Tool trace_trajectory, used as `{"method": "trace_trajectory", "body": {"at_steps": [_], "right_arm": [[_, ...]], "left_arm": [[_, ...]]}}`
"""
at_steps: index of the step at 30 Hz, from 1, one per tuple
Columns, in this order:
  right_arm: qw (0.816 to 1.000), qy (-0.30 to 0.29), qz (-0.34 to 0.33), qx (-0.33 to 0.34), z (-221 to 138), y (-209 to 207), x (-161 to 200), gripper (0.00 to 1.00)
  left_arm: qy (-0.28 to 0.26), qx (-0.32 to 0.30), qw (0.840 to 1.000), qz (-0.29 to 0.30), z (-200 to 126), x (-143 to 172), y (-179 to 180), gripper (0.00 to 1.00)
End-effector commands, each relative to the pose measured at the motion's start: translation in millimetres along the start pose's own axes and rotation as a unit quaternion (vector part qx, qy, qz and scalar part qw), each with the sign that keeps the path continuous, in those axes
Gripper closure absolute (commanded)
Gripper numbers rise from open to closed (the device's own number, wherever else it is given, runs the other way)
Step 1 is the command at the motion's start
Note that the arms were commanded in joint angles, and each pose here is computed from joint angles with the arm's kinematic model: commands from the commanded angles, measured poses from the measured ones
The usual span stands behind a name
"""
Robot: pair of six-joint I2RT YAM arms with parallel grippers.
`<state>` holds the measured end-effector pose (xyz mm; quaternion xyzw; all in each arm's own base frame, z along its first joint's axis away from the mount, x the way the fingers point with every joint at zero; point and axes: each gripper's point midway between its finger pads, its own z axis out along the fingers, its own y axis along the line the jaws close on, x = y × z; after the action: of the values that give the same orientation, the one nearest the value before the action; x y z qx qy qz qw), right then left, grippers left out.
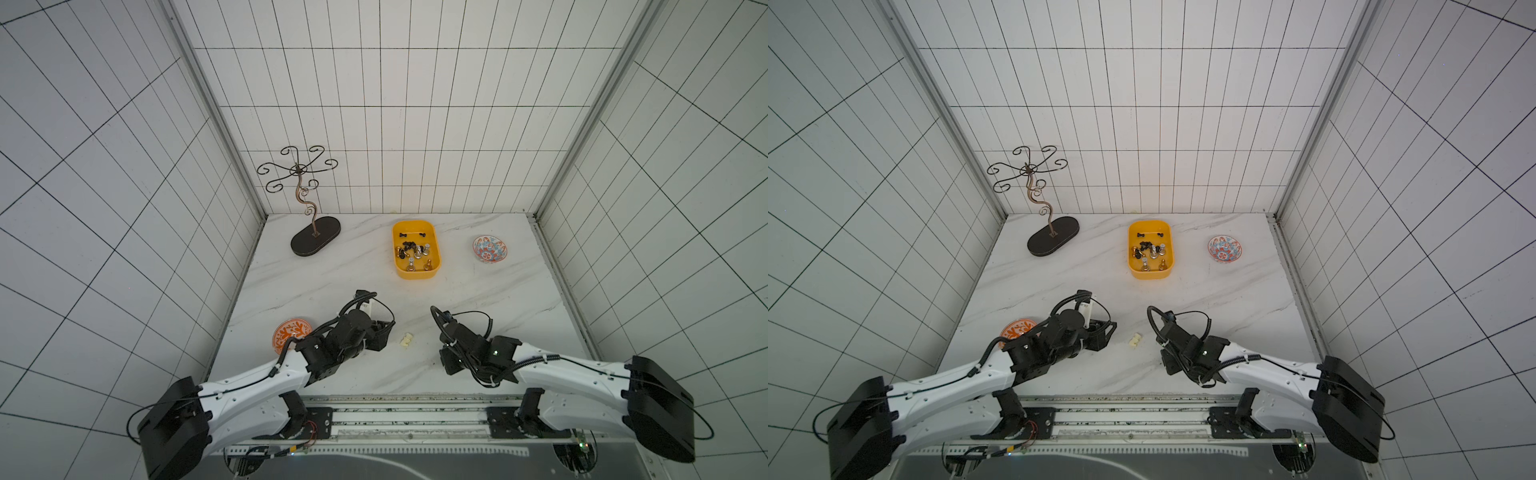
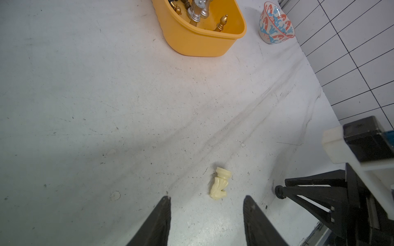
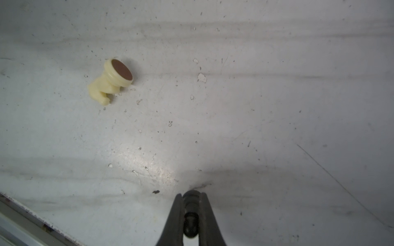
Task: Put the chess pieces into the storage box
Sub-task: Pick up the chess piece at the center of the board, then place the chess piece in the storage box.
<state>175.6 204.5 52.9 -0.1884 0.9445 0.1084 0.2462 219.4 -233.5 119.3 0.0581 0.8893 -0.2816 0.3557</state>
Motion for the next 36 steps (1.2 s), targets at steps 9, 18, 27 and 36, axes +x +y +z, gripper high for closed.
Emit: {"method": "trace_trajectory", "body": {"at_steps": [9, 18, 27, 36], "right_arm": [[0.991, -0.134, -0.018, 0.019, -35.0, -24.3, -188.9, 0.9], [0.979, -0.2, -0.004, 0.027, -8.6, -73.0, -323.8, 0.91], [0.973, -0.23, 0.009, 0.02, 44.7, -103.7, -402.8, 0.91], [0.972, -0.234, 0.015, 0.001, 101.3, -109.5, -425.2, 0.91]], "left_arm": [[0.0, -0.002, 1.0, 0.02, -5.6, -19.6, -16.0, 0.46], [0.016, 0.003, 1.0, 0.02, -8.4, -14.2, -17.2, 0.46], [0.04, -0.002, 0.999, 0.021, -4.0, 1.8, -10.7, 0.46], [0.053, -0.003, 0.998, 0.022, -1.8, 11.5, -6.6, 0.46]]}}
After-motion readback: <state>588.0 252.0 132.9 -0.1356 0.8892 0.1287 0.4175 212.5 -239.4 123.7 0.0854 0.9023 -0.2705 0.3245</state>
